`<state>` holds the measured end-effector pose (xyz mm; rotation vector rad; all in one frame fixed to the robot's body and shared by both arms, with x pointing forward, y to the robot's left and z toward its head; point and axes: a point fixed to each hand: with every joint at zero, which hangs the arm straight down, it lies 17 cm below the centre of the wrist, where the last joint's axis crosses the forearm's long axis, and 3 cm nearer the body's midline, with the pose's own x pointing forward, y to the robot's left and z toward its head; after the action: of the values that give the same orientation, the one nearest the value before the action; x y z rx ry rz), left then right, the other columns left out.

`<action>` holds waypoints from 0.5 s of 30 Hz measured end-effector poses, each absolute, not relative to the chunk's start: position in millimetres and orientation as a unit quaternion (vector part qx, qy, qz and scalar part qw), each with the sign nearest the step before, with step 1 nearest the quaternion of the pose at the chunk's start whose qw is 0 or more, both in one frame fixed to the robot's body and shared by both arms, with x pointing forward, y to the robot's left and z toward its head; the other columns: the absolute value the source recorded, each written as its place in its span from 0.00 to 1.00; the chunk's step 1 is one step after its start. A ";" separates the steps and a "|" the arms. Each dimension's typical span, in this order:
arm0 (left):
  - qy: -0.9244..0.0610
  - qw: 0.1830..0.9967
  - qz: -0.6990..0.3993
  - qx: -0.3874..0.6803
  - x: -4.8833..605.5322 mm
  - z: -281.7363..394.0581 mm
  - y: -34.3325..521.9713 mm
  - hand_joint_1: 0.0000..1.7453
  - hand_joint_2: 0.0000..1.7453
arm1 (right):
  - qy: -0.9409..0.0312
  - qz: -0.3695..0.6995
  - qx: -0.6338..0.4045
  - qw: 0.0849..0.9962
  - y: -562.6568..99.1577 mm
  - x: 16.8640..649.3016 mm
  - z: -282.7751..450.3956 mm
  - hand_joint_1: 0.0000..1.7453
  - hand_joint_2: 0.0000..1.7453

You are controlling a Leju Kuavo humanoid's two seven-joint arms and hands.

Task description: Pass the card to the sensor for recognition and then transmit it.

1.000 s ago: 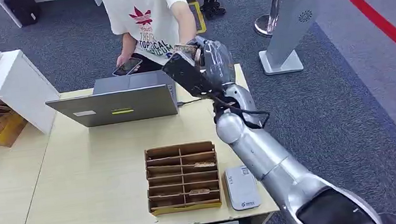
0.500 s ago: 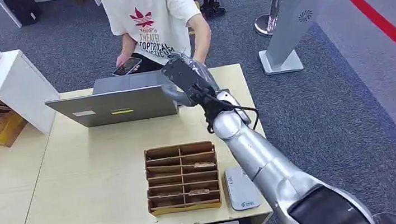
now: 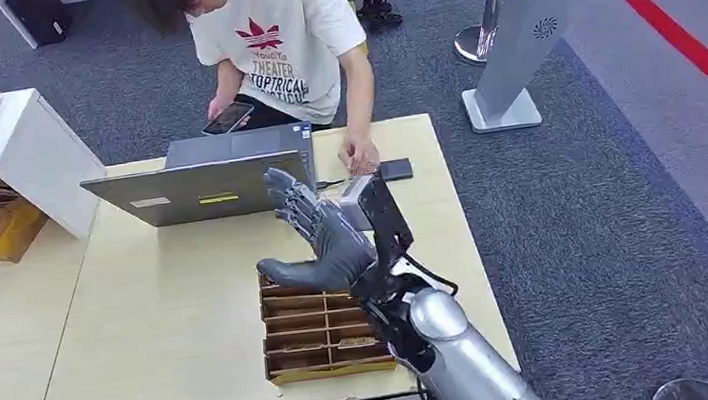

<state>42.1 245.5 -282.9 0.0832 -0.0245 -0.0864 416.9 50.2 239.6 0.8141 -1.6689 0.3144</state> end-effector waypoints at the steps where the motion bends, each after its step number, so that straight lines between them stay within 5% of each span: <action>1: -0.012 0.998 -0.038 0.043 41.3 -283.1 246.1 0.00 0.00 | -0.716 0.135 0.349 0.590 46.1 411.3 234.4 0.00 1.00; 7: -0.004 0.999 -0.014 0.044 34.6 -283.6 247.2 0.00 0.00 | -0.711 0.143 0.315 0.612 19.8 391.1 193.9 0.00 1.00; 8: -0.002 0.999 -0.008 0.044 33.6 -283.7 247.4 0.00 0.00 | -0.716 0.147 0.299 0.614 13.5 389.9 188.0 0.13 1.00; 9: -0.001 0.999 -0.005 0.044 31.9 -283.8 247.2 0.00 0.00 | -0.722 0.152 0.282 0.614 7.9 388.9 183.3 0.13 1.00; 10: 0.001 0.999 -0.003 0.044 30.1 -284.0 247.3 0.00 0.00 | -0.728 0.159 0.262 0.613 2.4 388.2 179.2 0.89 1.00; 11: 0.001 0.999 0.000 0.043 29.2 -284.0 247.1 0.00 0.00 | -0.735 0.169 0.243 0.610 -2.3 387.0 176.0 0.99 1.00; 15: 0.002 0.999 0.006 0.043 28.3 -284.1 247.0 0.00 0.00 | -0.748 0.190 0.207 0.602 -12.4 382.1 171.4 1.00 1.00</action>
<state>28.3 247.0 -284.1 0.0863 0.0042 0.0125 382.1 -12.4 171.4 0.4785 -1.7323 0.4406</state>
